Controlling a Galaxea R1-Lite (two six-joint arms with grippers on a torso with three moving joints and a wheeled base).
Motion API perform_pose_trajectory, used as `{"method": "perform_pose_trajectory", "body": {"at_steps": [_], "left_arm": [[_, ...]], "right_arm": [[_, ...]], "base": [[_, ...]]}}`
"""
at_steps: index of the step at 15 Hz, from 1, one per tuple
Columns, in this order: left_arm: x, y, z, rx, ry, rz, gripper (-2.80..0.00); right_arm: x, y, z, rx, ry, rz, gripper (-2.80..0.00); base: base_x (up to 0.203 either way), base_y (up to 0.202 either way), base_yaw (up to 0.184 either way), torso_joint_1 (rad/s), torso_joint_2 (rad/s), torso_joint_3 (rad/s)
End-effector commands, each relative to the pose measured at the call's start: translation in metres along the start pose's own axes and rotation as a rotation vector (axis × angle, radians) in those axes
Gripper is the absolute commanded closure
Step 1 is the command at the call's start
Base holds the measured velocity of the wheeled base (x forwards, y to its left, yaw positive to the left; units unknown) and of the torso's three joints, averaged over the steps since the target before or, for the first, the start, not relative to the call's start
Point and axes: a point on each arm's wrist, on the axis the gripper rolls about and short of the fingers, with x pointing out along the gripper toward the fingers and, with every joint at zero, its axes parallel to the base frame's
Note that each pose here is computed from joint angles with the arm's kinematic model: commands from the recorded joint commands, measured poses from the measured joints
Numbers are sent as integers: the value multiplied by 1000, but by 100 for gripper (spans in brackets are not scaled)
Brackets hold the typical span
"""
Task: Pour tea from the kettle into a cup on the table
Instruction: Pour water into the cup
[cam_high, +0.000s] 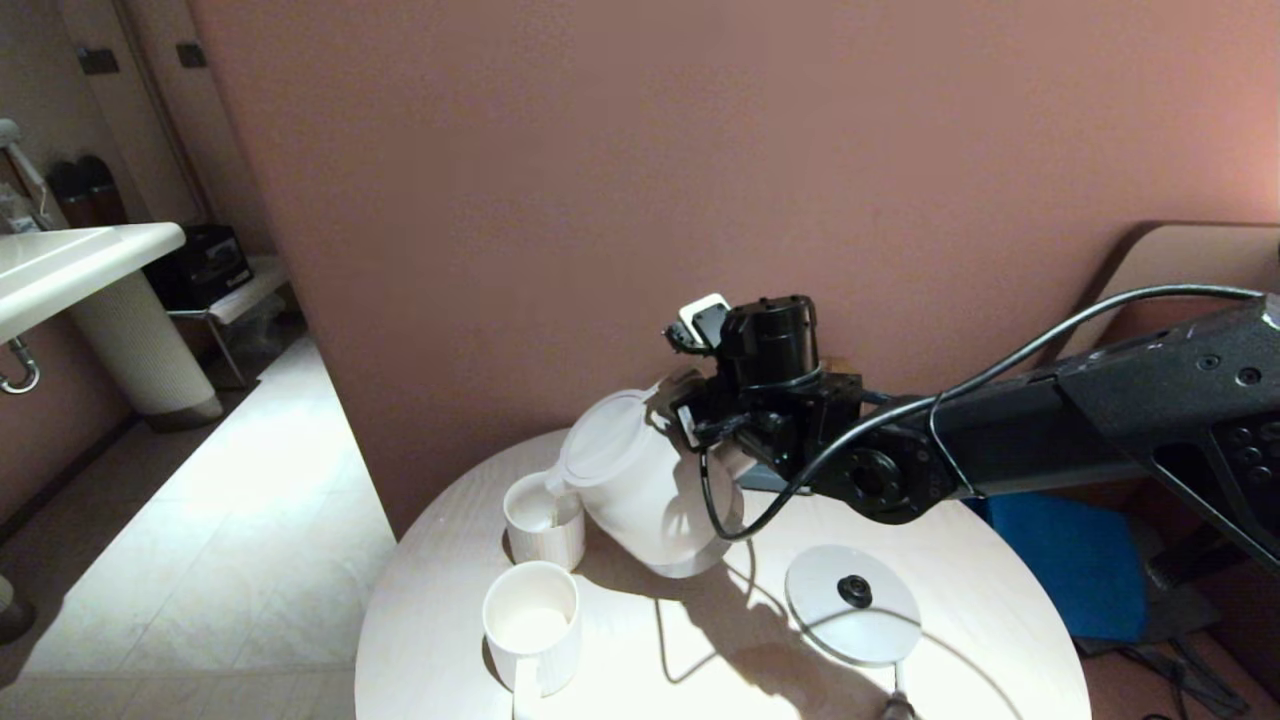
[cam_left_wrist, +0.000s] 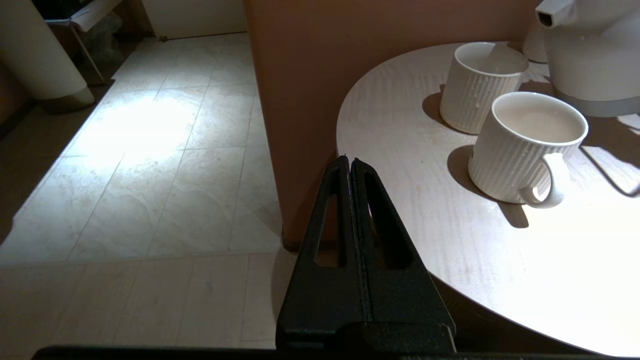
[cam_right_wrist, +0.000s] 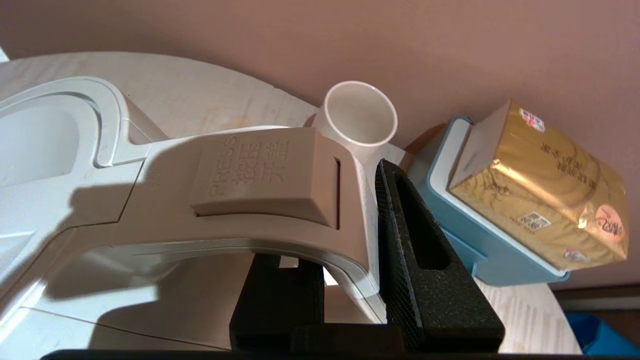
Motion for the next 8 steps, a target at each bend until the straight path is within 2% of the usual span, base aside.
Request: {"method": "perform_pose_trajectory", "body": {"at_steps": [1, 8], "left_arm": [[0, 0, 0, 1, 1, 0, 0], [0, 0, 0, 1, 1, 0, 0]], "right_arm": [[1, 2, 1, -3, -6, 1, 0], [11, 7, -6, -9, 10, 1, 0]], "base": [[0, 0, 0, 0, 0, 0], [0, 0, 0, 0, 0, 0]]}}
